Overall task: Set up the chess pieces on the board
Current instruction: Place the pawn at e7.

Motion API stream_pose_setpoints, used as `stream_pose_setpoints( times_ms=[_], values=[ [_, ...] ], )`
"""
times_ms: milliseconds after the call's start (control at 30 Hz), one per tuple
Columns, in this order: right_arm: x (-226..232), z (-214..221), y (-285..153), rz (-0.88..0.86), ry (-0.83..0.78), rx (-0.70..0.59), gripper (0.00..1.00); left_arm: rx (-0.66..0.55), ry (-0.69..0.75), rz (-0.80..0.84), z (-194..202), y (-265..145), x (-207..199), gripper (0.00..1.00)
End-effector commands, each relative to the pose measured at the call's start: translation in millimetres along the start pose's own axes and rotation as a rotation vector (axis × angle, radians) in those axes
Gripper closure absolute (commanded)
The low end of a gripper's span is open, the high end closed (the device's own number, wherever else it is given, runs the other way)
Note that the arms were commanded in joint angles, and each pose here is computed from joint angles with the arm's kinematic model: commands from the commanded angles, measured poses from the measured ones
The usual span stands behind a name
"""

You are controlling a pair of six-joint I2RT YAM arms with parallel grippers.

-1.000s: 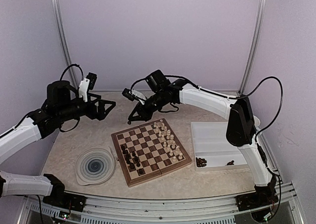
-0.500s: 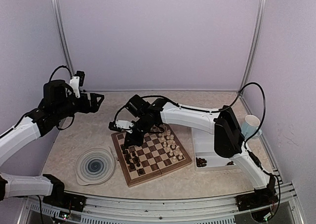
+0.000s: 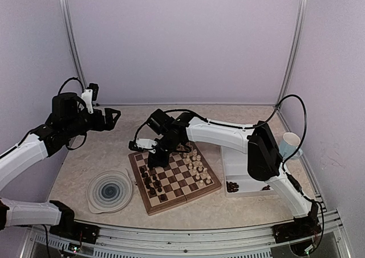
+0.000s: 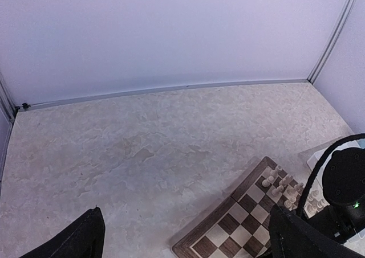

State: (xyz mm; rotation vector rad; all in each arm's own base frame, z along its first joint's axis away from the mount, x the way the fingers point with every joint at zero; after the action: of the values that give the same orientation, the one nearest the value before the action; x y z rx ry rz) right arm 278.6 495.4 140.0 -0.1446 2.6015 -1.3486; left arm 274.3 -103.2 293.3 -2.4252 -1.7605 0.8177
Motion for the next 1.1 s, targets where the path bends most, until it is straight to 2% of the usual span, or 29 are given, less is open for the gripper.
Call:
stream_pose_setpoints(
  times_ms=[0,1000,1067],
  values=[
    [10,-2,-4,-0.035,-0.030,0.013,1.00,0.000,-0.005,-0.017,-2,1,3,0.01],
    [24,0,-4,-0.058,-0.054,0.055,0.99,0.016,-0.011,-0.014,-2,5,7,0.01],
    [24,1,-4,-0.059,-0.053,0.056,0.93,0.018,-0.011,-0.013,-1,5,7,0.01]
  ],
)
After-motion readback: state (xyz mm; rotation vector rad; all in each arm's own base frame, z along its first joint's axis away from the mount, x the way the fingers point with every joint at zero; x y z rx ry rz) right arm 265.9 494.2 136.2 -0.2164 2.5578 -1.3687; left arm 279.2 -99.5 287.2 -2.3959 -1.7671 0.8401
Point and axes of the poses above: each gripper's point midway between its finger pads, its own y axis out along the fingers, its own x axis along the line the jaws close on, z = x × y, the point moved 8 cm from there along -y, back along the fingers, and after that the axes turned 15 degrees about -y, right-handed, at the moved point
